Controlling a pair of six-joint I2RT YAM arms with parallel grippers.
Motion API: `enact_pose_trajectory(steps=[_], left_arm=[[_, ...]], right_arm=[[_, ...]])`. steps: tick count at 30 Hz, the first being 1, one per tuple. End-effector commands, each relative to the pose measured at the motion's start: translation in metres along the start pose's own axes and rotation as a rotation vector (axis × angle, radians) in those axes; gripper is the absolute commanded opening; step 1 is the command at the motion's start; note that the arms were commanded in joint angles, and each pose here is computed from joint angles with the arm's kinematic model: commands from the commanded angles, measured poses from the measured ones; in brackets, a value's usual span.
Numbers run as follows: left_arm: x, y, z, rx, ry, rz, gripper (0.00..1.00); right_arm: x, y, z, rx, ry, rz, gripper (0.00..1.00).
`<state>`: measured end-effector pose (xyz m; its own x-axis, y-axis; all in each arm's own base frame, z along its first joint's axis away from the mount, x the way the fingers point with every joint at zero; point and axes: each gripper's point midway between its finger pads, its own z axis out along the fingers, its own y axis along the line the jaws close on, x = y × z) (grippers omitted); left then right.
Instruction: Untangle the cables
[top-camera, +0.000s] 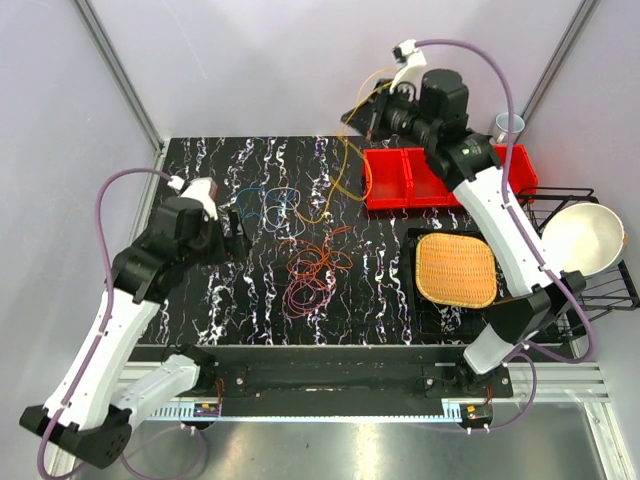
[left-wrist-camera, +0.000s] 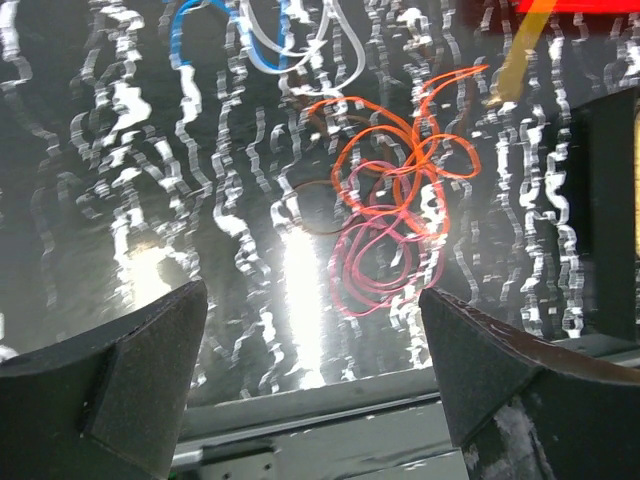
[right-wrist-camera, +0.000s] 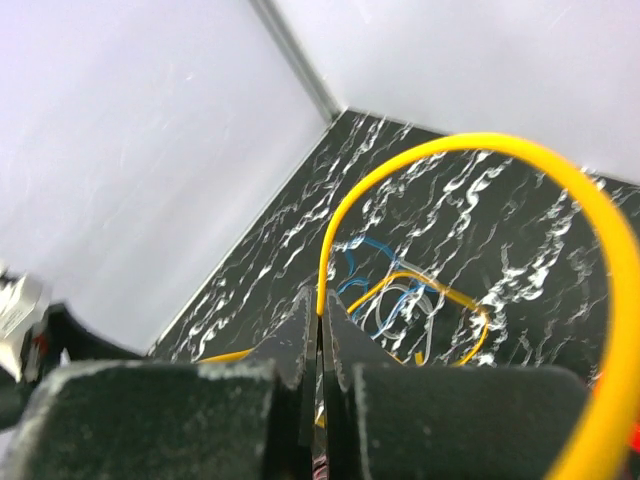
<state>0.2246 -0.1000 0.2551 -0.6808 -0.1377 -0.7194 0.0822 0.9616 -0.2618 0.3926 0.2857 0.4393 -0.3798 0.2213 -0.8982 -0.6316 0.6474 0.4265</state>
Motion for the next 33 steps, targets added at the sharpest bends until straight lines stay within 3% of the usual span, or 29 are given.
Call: enact_pose_trajectory(steps=[1, 9, 26, 33], left_arm=[[0.011, 0.028, -0.005, -0.109, -0.015, 0.052, 0.91], [0.032, 0.048, 0.000, -0.174, -0.006, 0.072, 0.91], [0.019, 0.051, -0.006, -0.137, -0.238, -0.015, 0.93], [0.021, 0.056, -0.002, -0.162, -0.244, -0.029, 0.93]], right_arm=[[-0.039, -0.007, -0.011, 0.034, -0.072, -0.026, 0.00], [-0.072, -0.046, -0.019, 0.130, -0.115, -0.033, 0.00], [-0.092, -0.169, -0.056, 0.439, -0.137, -0.033, 0.00], [-0.086, -0.204, -0.062, 0.510, -0.114, -0.034, 0.00]])
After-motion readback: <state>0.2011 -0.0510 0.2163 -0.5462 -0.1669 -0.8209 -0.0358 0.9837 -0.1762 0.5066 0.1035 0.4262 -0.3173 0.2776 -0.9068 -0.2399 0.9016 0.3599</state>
